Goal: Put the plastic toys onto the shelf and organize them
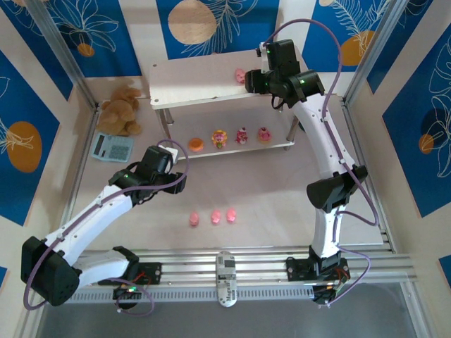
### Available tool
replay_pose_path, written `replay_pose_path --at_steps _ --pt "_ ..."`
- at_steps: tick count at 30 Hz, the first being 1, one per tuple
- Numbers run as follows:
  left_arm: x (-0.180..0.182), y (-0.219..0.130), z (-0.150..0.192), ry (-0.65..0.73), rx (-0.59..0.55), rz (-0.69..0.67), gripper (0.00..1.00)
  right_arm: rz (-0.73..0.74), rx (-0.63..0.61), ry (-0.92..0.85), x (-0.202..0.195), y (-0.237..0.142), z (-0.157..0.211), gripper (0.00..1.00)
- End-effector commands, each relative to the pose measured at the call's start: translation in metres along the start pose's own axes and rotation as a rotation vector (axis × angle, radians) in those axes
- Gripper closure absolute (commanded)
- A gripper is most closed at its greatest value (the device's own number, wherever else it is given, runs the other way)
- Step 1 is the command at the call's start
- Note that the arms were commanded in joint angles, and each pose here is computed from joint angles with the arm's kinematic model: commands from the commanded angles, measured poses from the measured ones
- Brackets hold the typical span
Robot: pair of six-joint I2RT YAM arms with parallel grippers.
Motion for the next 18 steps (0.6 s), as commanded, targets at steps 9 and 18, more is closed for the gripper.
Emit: replay_pose_path --at_steps 9,18 --pt "0.004 -0.006 0.002 0.007 -0.002 -0.001 0.3 -0.103 -0.042 0.12 -0.02 -0.054 -0.007 0.4" --pt "-0.003 -0.001 0.012 0.002 0.017 0.061 0.29 -0.159 -0.209 0.145 -0.033 -0.145 0.005 0.38"
Point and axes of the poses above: each hand's point on the last joint's axis, 136 mm out from that joint toward the fingers, its own y axis out along the fingers, its own x axis along the line the jaws close on, z = x × y, the point moved 8 cm from there along -y, back along the fingers, and after that the axes turned 11 degrees about y, right-handed, at the moved point
